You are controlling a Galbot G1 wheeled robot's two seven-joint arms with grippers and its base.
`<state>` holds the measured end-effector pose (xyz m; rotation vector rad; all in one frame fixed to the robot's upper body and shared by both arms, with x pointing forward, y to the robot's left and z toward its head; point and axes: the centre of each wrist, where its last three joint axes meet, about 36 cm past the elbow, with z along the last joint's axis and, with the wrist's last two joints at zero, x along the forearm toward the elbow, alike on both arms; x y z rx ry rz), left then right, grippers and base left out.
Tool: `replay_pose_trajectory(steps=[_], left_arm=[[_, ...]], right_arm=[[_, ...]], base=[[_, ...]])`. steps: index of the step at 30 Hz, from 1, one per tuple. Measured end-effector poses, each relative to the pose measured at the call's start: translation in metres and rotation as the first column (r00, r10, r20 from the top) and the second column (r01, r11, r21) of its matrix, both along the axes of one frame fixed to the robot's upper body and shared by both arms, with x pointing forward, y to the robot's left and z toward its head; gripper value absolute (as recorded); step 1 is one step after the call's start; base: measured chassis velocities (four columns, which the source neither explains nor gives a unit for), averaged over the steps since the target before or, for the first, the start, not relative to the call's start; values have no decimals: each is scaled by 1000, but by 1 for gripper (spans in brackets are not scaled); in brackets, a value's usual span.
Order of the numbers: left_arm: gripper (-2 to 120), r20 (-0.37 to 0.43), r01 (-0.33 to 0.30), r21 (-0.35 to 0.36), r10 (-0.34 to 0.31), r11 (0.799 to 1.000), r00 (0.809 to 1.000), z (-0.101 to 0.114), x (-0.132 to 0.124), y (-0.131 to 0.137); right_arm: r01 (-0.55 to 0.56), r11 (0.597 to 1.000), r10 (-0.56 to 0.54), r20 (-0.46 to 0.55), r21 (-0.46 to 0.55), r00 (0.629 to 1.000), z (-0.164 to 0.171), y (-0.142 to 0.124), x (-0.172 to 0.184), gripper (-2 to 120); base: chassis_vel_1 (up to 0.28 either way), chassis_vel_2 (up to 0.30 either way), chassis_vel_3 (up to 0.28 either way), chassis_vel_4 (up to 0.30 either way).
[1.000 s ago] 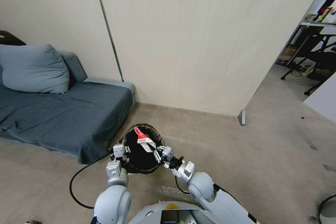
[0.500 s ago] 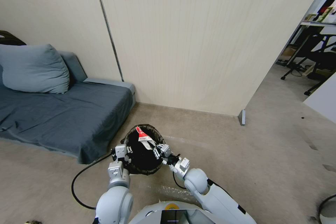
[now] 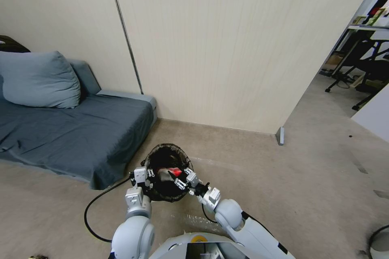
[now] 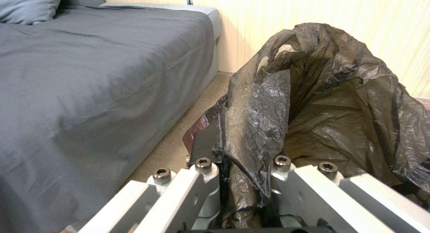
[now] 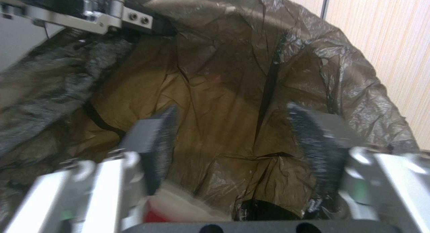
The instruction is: Pick up the trash bin, then pick up the garbage from the floor and place it into the trash bin.
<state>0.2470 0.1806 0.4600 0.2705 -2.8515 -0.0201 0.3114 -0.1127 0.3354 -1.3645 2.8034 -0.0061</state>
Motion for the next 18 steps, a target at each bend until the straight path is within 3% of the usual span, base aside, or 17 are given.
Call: replay_pose_trajectory(steps=[7, 16, 18], left_arm=[[7, 9, 1, -6, -1, 1000, 1000, 0, 0, 1], [7, 18, -3, -4, 3, 1000, 1000, -1, 1, 2], [7, 20, -6, -1, 6, 1000, 1000, -2, 1, 3]], right_arm=[[-4, 1000, 4, 4, 2, 1000, 2, 0, -5, 97], [-9, 999, 6, 72, 34, 997, 29, 0, -14, 100], [9, 998, -16, 118, 60, 993, 49, -4, -18, 100]], base=[[0, 0, 0, 0], [0, 0, 0, 0], [0, 0, 0, 0]])
